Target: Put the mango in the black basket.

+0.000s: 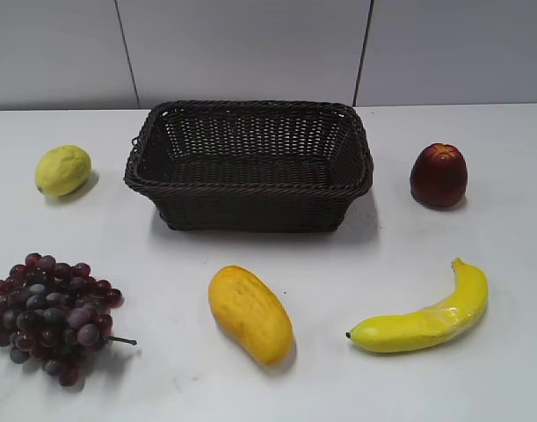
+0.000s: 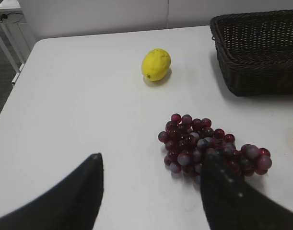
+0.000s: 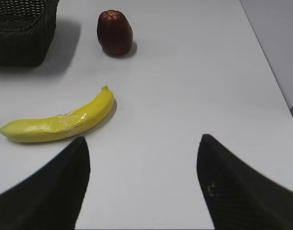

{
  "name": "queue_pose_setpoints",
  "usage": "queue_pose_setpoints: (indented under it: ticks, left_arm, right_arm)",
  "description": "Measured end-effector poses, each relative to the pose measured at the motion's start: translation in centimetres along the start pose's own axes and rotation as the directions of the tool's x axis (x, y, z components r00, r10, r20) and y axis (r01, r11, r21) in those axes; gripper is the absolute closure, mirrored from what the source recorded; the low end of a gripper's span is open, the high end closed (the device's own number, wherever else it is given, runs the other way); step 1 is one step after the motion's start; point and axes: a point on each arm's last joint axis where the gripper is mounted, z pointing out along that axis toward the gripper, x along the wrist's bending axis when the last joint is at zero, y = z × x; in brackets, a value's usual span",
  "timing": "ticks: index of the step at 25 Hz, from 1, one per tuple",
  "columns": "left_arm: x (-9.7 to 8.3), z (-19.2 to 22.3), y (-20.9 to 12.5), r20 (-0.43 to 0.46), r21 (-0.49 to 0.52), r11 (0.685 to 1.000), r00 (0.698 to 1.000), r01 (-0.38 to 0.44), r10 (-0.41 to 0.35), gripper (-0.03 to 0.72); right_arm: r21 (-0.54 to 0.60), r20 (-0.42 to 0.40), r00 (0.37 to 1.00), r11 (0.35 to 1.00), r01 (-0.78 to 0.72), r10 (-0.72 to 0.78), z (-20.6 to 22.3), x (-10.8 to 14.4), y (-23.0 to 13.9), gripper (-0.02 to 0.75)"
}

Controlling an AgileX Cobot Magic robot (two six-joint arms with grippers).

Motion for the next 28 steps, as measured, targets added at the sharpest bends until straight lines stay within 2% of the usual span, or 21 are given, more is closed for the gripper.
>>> queue_pose_setpoints:
  ticks: [19,24,28]
  left_arm:
    - [0.0,0.0,0.0,0.0,0.0,1.0,1.0,0.0,0.0,0.201]
    - [0.0,0.0,0.0,0.0,0.0,1.0,1.0,0.0,0.0,0.201]
    - [0.0,0.0,0.0,0.0,0.0,1.0,1.0,0.0,0.0,0.201]
  right_arm:
    - [-0.009,0.0,1.0,1.0,0.002,-0.002,0.0,0.0,0.1,0.202]
    - [-0.117,0.004,1.0,0.993,0.005,-0.005,-0.9,-0.1,1.6,0.202]
    - [-0.077,0.002,1.0,0.997,0.007,-0.007,-0.4,-0.1,3.3,0.202]
